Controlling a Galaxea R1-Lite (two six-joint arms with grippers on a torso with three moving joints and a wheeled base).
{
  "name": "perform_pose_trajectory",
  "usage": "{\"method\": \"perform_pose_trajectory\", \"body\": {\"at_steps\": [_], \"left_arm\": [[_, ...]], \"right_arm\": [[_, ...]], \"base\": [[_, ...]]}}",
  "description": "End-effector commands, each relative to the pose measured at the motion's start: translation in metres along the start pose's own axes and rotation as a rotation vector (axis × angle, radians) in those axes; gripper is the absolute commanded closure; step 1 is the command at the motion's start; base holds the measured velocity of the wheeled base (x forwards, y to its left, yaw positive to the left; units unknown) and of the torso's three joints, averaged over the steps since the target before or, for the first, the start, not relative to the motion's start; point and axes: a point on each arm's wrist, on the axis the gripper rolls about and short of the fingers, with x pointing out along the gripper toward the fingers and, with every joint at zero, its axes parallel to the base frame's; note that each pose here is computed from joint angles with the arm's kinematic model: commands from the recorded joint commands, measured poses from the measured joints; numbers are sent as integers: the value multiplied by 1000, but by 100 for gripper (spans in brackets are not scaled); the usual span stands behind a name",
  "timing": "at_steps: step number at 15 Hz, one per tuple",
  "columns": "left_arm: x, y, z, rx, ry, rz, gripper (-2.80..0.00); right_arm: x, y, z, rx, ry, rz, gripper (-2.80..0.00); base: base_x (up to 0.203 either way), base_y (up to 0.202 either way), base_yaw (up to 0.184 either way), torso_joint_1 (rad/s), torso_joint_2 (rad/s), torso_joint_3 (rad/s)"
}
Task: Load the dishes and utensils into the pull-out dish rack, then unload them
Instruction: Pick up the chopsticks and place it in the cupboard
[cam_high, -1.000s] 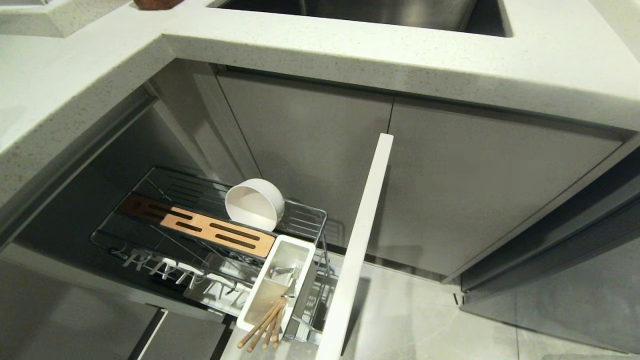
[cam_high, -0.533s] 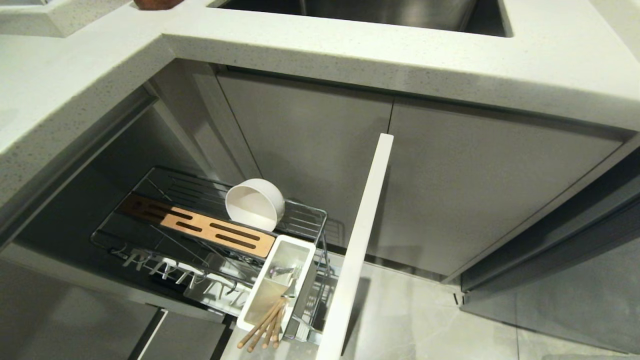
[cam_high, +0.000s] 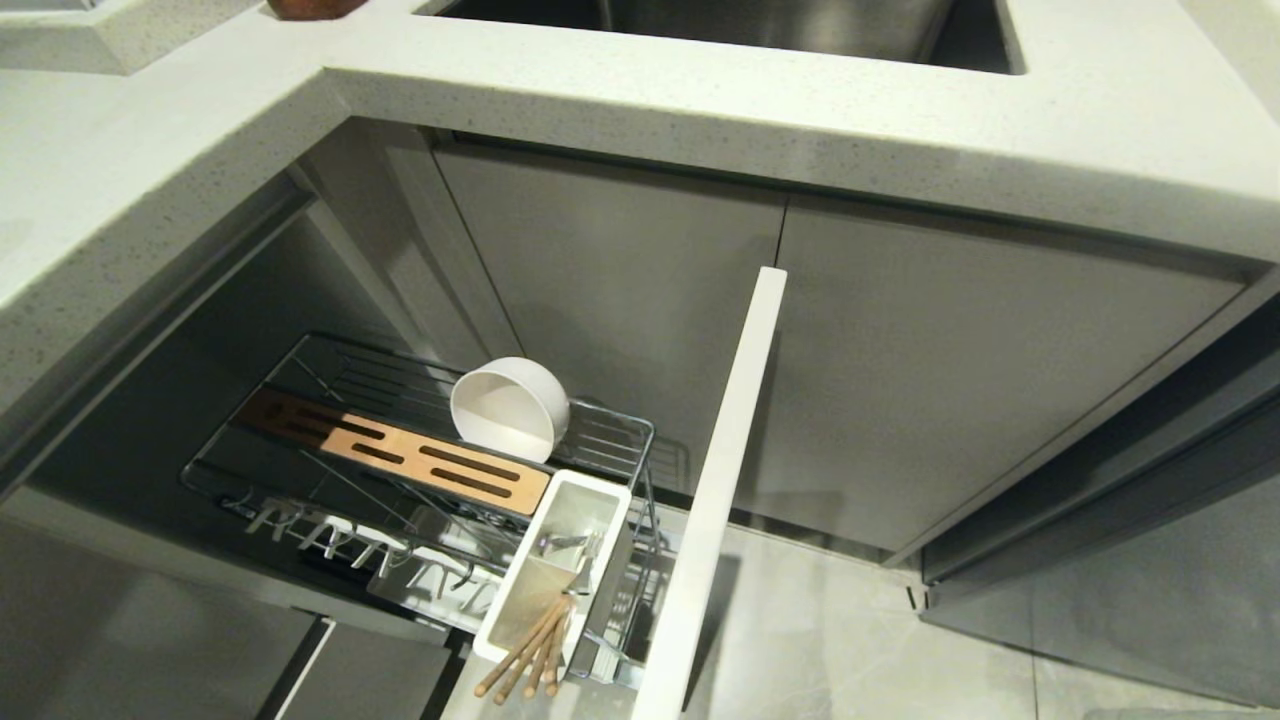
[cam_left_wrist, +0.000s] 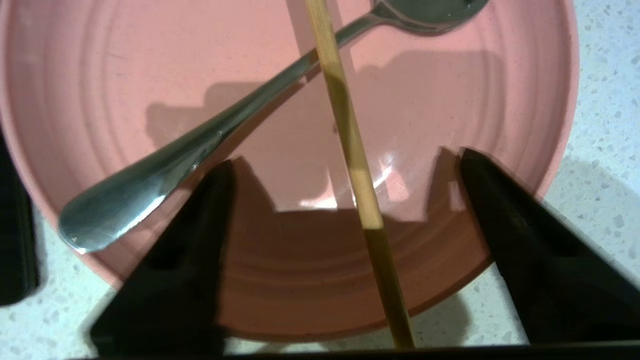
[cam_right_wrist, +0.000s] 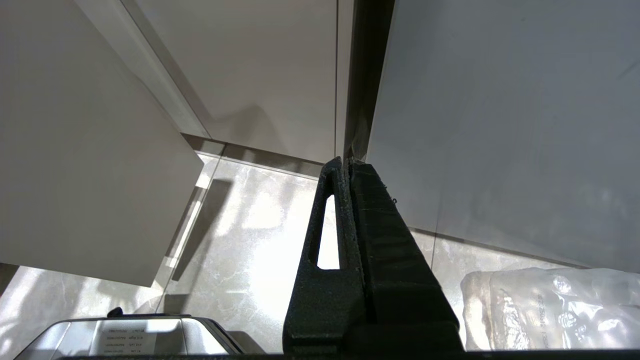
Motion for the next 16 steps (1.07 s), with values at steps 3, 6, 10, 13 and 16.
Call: {"method": "perform_pose_trajectory", "body": {"at_steps": [3, 6, 10, 13, 16], "left_arm": [[1, 1, -1, -5, 4, 10, 0], [0, 1, 0, -6, -2, 6, 0], [-13, 3, 2, -20, -52, -26, 0], [-35, 5, 4, -33, -103, -104, 0], [-69, 2, 2, -14, -80, -370, 0]], "right_arm": [[0, 0, -1, 0, 3, 0, 0], [0, 0, -1, 0, 4, 0, 0], [0, 0, -1, 0, 2, 0, 0], [0, 0, -1, 0, 2, 0, 0], [0, 0, -1, 0, 2, 0, 0]], "base": [[0, 0, 0, 0, 0, 0], [0, 0, 0, 0, 0, 0], [0, 0, 0, 0, 0, 0], [0, 0, 0, 0, 0, 0], [0, 0, 0, 0, 0, 0]]}}
